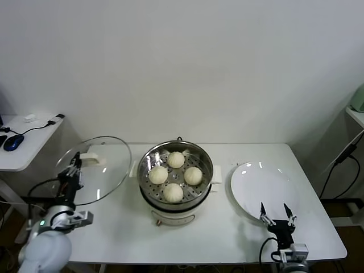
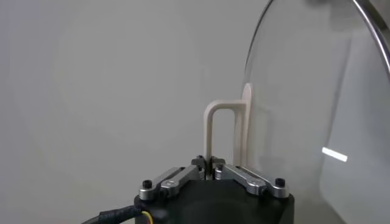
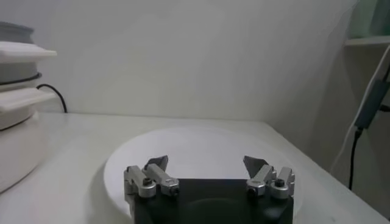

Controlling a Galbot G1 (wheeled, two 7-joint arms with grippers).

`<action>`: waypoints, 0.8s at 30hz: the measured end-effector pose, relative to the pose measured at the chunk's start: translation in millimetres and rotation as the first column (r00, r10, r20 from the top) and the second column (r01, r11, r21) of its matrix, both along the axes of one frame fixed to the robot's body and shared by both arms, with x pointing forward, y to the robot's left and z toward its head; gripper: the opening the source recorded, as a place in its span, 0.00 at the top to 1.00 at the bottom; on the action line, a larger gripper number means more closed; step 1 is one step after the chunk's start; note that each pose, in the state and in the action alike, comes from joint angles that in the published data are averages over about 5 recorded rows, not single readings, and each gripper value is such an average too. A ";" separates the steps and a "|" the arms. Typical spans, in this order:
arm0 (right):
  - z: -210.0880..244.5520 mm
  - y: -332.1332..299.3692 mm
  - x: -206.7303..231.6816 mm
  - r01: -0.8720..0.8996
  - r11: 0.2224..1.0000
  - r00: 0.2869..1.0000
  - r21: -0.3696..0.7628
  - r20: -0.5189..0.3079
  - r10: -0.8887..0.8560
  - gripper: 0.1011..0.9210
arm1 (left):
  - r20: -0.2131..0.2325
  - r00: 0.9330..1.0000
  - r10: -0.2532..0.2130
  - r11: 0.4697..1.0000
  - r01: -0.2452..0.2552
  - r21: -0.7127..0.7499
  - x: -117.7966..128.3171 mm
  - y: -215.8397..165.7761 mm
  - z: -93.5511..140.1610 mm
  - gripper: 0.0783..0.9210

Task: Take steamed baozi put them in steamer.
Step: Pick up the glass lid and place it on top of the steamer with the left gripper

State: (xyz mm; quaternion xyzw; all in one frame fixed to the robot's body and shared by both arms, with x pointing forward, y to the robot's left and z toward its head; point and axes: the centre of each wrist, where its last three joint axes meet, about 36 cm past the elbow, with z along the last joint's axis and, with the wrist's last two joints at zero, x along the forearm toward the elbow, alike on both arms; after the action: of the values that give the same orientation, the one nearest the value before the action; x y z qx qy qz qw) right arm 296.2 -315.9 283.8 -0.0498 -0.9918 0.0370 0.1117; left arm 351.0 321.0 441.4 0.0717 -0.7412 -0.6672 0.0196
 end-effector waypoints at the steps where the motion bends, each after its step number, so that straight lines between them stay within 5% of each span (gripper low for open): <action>1: 0.0 0.4 -0.5 -0.002 1.000 1.000 -0.002 0.001 0.002 0.12 | -0.006 1.000 -0.004 1.000 0.004 -0.004 1.3 -10.3 2.8 0.93; 10: -3.7 2.8 -3.4 -0.010 1.000 1.000 -0.017 0.021 0.010 0.12 | -0.053 0.998 -0.040 0.998 0.038 -0.040 9.2 -109.3 18.1 0.93; 24: -10.0 1.3 -12.8 0.007 1.000 0.999 -0.014 0.035 -0.006 0.12 | -0.051 0.994 -0.097 0.993 0.093 -0.078 13.4 -226.9 19.1 0.93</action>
State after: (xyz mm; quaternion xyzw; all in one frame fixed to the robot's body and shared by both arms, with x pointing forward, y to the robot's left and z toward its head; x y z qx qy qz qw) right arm 283.4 -314.6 273.8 -0.0545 -0.9932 0.0425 0.0941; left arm 364.4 94.0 460.5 0.0172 -0.7676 -0.6406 0.0106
